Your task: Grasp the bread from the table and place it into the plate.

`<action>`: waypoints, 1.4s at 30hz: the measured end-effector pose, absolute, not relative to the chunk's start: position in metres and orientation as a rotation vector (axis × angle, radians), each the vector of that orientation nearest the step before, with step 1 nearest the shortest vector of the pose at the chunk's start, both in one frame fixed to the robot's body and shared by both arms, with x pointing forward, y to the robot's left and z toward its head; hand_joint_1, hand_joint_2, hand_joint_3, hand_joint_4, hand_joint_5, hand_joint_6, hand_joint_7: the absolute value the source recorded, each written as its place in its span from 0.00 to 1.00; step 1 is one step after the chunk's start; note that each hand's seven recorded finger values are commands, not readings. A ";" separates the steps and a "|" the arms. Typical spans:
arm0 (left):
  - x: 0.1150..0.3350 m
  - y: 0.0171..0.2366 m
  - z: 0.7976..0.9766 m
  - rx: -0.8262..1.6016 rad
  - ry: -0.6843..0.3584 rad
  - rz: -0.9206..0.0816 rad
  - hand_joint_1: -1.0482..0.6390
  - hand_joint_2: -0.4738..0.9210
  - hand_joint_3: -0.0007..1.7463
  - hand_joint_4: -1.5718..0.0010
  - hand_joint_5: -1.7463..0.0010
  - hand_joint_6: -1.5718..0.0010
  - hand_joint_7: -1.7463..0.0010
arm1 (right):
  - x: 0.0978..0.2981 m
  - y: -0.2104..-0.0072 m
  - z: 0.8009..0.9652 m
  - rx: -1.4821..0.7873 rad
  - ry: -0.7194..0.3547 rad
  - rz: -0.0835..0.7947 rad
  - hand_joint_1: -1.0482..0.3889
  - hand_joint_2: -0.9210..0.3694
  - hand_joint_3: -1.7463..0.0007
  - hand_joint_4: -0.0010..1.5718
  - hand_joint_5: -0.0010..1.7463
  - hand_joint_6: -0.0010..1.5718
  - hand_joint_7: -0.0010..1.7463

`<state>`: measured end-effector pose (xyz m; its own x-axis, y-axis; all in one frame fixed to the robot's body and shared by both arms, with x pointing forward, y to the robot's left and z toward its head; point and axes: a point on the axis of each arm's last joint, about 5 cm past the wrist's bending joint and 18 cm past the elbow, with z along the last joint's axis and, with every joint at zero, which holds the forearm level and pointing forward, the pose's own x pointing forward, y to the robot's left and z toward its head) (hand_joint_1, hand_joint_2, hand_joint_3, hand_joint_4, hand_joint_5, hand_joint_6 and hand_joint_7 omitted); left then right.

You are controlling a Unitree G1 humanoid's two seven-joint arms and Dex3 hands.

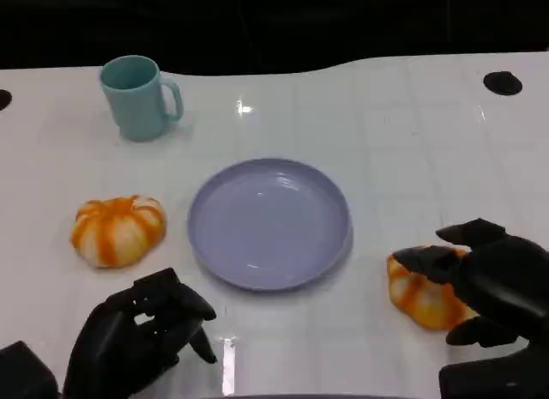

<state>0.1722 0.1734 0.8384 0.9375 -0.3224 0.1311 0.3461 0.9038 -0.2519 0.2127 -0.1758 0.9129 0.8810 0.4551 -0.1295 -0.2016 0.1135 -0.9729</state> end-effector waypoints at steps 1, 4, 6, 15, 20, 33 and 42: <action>0.172 0.173 0.839 -0.276 -0.086 -0.346 0.19 1.00 0.11 0.48 0.11 0.48 0.33 | 0.214 -0.176 0.912 -1.378 -0.220 0.486 0.39 0.08 0.99 0.12 0.16 0.23 0.00; 0.172 0.173 0.839 -0.276 -0.084 -0.345 0.18 1.00 0.12 0.48 0.12 0.48 0.34 | 0.218 -0.175 0.910 -1.381 -0.211 0.478 0.38 0.06 0.99 0.12 0.15 0.23 0.00; 0.171 0.173 0.839 -0.276 -0.082 -0.343 0.18 1.00 0.11 0.48 0.12 0.48 0.35 | 0.221 -0.174 0.906 -1.380 -0.199 0.477 0.38 0.05 0.99 0.13 0.15 0.23 0.00; 0.170 0.172 0.842 -0.282 -0.081 -0.345 0.20 1.00 0.12 0.49 0.12 0.49 0.36 | 0.228 -0.170 0.892 -1.370 -0.153 0.475 0.36 0.00 0.99 0.19 0.13 0.26 0.01; 0.170 0.173 0.845 -0.281 -0.088 -0.348 0.22 1.00 0.13 0.51 0.10 0.51 0.34 | 0.235 -0.167 0.890 -1.371 -0.151 0.471 0.36 0.00 0.98 0.23 0.13 0.28 0.02; 0.168 0.173 0.847 -0.281 -0.091 -0.343 0.25 1.00 0.15 0.55 0.05 0.56 0.28 | 0.250 -0.159 0.871 -1.170 -0.280 0.299 0.70 0.33 0.44 0.59 0.96 0.71 0.53; 0.165 0.173 0.847 -0.281 -0.090 -0.340 0.28 1.00 0.17 0.58 0.02 0.59 0.23 | 0.264 -0.158 0.857 -1.136 -0.417 0.129 0.66 0.46 0.25 0.62 1.00 0.49 1.00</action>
